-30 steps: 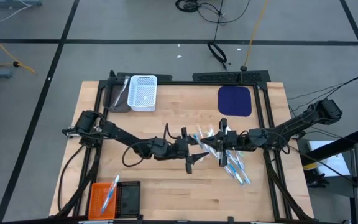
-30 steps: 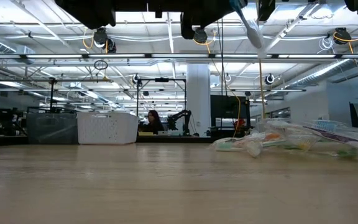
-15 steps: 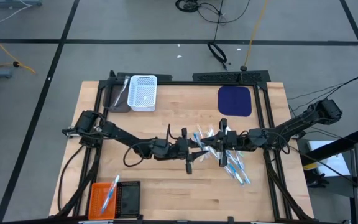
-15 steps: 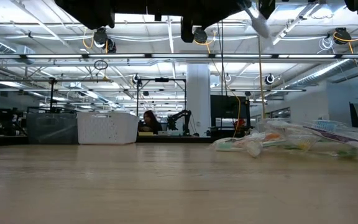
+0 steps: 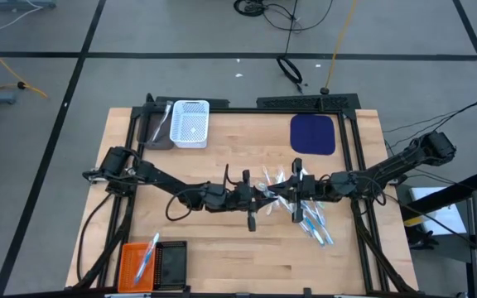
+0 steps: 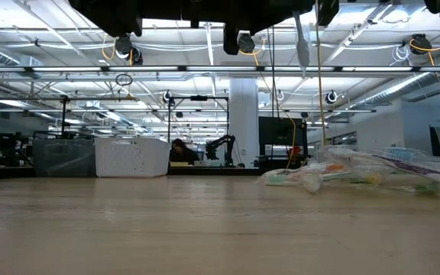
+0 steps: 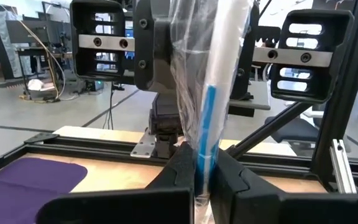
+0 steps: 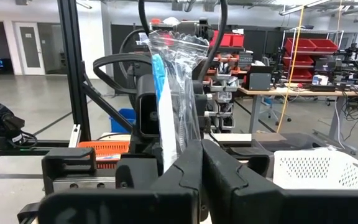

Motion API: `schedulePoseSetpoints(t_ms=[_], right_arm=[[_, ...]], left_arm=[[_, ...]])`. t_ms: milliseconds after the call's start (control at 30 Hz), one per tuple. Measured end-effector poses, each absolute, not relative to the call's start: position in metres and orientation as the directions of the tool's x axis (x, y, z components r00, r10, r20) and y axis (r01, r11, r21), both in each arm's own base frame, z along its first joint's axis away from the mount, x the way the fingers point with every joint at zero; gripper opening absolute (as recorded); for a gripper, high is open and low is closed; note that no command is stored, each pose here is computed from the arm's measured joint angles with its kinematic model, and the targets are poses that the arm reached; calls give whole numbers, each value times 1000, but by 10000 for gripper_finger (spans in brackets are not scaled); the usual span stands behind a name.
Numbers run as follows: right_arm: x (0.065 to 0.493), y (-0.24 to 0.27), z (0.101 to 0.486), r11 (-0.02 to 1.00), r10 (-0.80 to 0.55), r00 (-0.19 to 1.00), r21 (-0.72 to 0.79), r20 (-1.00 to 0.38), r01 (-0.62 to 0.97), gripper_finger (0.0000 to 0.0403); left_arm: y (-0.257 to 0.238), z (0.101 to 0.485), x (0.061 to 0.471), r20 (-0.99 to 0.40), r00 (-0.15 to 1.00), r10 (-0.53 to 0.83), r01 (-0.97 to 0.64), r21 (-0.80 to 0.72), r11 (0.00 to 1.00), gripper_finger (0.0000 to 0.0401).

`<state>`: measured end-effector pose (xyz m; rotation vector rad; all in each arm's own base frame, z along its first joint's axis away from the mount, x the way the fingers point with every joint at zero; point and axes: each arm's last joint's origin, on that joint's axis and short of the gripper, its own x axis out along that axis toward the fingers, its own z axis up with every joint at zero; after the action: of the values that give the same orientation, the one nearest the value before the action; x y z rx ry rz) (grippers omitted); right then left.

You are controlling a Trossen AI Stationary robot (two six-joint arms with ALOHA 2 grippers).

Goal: Pick & Place Toothbrushes
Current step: Put the blue toothbrush into the orange bin

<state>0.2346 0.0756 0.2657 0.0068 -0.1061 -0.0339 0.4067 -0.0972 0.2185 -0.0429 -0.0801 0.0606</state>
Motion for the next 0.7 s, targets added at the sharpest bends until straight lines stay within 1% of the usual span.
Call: schedulePoseSetpoints(t_ms=[233, 333, 433, 567, 667, 700], right_arm=[[235, 76, 263, 999, -33, 996, 5, 81, 33, 1], [234, 75, 264, 999, -34, 996, 3, 79, 34, 13], [232, 74, 265, 999, -34, 997, -12, 71, 35, 44], [228, 73, 264, 999, -34, 999, -25, 27, 35, 107], [224, 71, 264, 999, -41, 999, -28, -2, 41, 150], [222, 71, 264, 999, -42, 999, -21, -16, 41, 160]], left_arm=[[-97, 216, 407, 58, 996, 69, -66, -52, 996, 9], [-98, 215, 406, 46, 995, 94, -92, -48, 995, 9], [-99, 214, 406, 30, 995, 100, -99, -42, 994, 7], [-101, 214, 405, 12, 995, 98, -97, -38, 995, 11], [-102, 221, 400, -32, 992, 120, -121, -35, 992, 6], [-102, 224, 396, -65, 989, 133, -135, -27, 990, 7]])
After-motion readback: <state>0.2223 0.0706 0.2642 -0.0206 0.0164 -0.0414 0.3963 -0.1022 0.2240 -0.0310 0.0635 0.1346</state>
